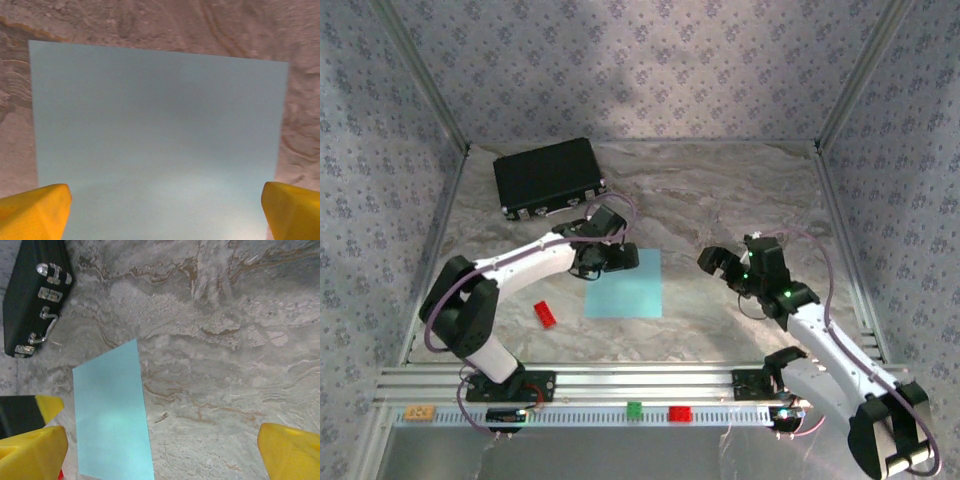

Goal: Fold a paper plane with a square sheet of paper (pick it up from the middle)
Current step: Move the square sheet of paper to the center of the table, then first fold the square sheet of paper in half at the center of the table.

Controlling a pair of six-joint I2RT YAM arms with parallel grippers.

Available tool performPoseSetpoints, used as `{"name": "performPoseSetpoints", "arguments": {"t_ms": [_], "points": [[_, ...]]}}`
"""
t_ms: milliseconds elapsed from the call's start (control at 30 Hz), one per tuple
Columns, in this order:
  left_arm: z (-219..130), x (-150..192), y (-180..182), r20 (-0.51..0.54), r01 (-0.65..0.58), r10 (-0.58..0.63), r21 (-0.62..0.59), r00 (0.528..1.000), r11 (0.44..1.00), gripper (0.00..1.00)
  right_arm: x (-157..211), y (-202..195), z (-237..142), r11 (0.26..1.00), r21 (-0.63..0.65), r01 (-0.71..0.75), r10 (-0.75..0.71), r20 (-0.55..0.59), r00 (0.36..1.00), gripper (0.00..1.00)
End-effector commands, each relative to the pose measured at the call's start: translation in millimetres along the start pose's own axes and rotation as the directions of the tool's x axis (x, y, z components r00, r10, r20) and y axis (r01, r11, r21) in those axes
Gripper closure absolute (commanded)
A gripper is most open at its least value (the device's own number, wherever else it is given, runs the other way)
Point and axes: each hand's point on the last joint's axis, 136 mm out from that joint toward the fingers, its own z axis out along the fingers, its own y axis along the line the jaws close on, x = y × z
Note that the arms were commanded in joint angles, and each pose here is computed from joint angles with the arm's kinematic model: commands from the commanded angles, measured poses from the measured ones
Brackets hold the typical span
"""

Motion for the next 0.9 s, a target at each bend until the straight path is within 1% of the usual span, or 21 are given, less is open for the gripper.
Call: {"name": "performPoseSetpoints", "arguments": {"t_ms": [0, 67, 133, 233, 367, 433, 500, 867], "points": [[9.3, 21.1, 7.0, -0.142, -0.083, 0.074, -0.053, 0.987, 0.995, 0.06, 0.1, 4.3, 0.3, 0.997, 0.065, 0.049, -0.046, -0.041, 0.998, 0.01], [13.7, 25.4, 6.7, -0.184, -0.097, 0.083, -0.070, 0.979, 0.993, 0.08, 3.0, 2.6, 4.4, 0.991, 0.110, 0.076, -0.068, -0.071, 0.995, 0.01], [16.3, 26.1, 3.1, -0.198, -0.104, 0.087, -0.076, 0.976, 0.992, 0.08, 8.0, 3.2, 9.5, 0.987, 0.129, 0.099, -0.085, -0.109, 0.990, 0.01], [19.3, 27.7, -1.3, -0.209, -0.093, 0.074, -0.083, 0.975, 0.992, 0.07, 12.6, 4.5, 16.3, 0.982, 0.148, 0.121, -0.100, -0.145, 0.984, 0.01], [23.2, 29.9, -5.7, -0.221, -0.077, 0.054, -0.096, 0.974, 0.992, 0.03, 16.2, 4.1, 23.1, 0.977, 0.165, 0.135, -0.108, -0.167, 0.980, 0.01], [26.9, 32.9, -8.3, -0.233, -0.084, 0.058, -0.103, 0.971, 0.991, 0.03, 17.8, 5.5, 24.9, 0.976, 0.156, 0.151, -0.122, -0.180, 0.976, 0.01], [29.2, 32.5, -5.5, -0.232, -0.096, 0.062, -0.138, 0.971, 0.986, 0.02, 19.5, 10.9, 25.5, 0.977, 0.127, 0.171, -0.144, -0.196, 0.970, 0.01], [38.9, 32.3, -3.3, -0.263, -0.135, 0.086, -0.174, 0.961, 0.975, 0.00, 24.7, 18.8, 24.1, 0.976, 0.080, 0.201, -0.179, -0.223, 0.958, 0.01]]}}
